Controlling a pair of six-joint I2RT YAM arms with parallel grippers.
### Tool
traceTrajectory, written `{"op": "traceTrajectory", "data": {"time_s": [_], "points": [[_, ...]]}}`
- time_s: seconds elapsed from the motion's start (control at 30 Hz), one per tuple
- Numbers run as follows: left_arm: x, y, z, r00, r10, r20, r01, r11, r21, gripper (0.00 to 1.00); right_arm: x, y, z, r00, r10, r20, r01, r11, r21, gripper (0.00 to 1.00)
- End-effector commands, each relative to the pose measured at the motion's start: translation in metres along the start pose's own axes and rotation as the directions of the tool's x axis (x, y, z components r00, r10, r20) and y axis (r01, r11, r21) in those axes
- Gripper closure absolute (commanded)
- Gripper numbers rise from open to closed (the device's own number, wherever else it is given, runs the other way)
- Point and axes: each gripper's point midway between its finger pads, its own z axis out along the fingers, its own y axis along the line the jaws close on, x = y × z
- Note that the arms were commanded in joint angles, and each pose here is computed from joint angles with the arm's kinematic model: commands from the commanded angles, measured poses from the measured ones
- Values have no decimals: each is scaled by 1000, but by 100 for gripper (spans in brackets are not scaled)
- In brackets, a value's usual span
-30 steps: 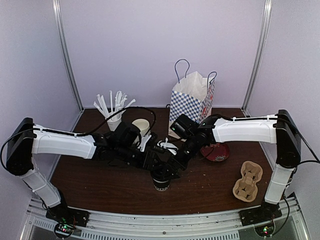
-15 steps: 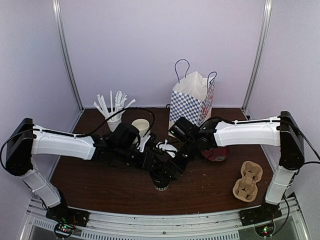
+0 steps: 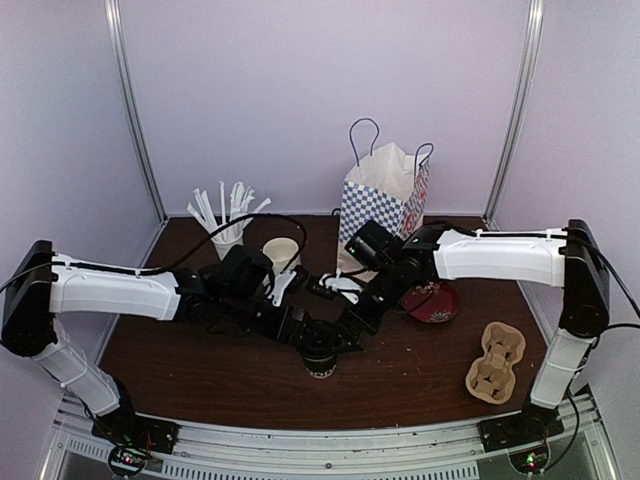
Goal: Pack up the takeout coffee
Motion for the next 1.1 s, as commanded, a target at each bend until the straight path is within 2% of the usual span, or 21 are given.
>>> {"op": "traceTrajectory", "data": {"time_s": [0.0,0.2,0.4,0.53,0.63,0.8,0.93,1.07], "points": [[-21,-19,-24,991,124,56,-124,992,-17,19,-25,7,-48,993,-65,99,66,998,-12,1],[-29,-18,-36,986,151,66,-147,987,-61,15,-23,8,-62,992,-37,124,44,997,-55,1],[-31,0,-46,988,126,87,-113,983,-147,17,-15,-12,-57,989,85,122,-81,996,-37,2],[-34,9,-39,996,42,80,-33,993,-116,24,-4,-8,-39,979,186,88,-172,975,-141,11],[-35,6,-31,996,36,80,-29,996,-79,27,5,-7,-29,964,257,72,-238,949,-205,22],[-30,8,-16,999,27,43,-25,998,-52,30,9,-26,-26,948,310,73,-294,939,-177,39],[-25,13,-6,1000,17,21,-17,999,-40,32,7,-27,-23,938,340,68,-318,922,-223,44],[-20,17,-1,1000,8,-1,-8,999,-42,34,6,-21,-17,933,357,49,-329,899,-290,43]]}}
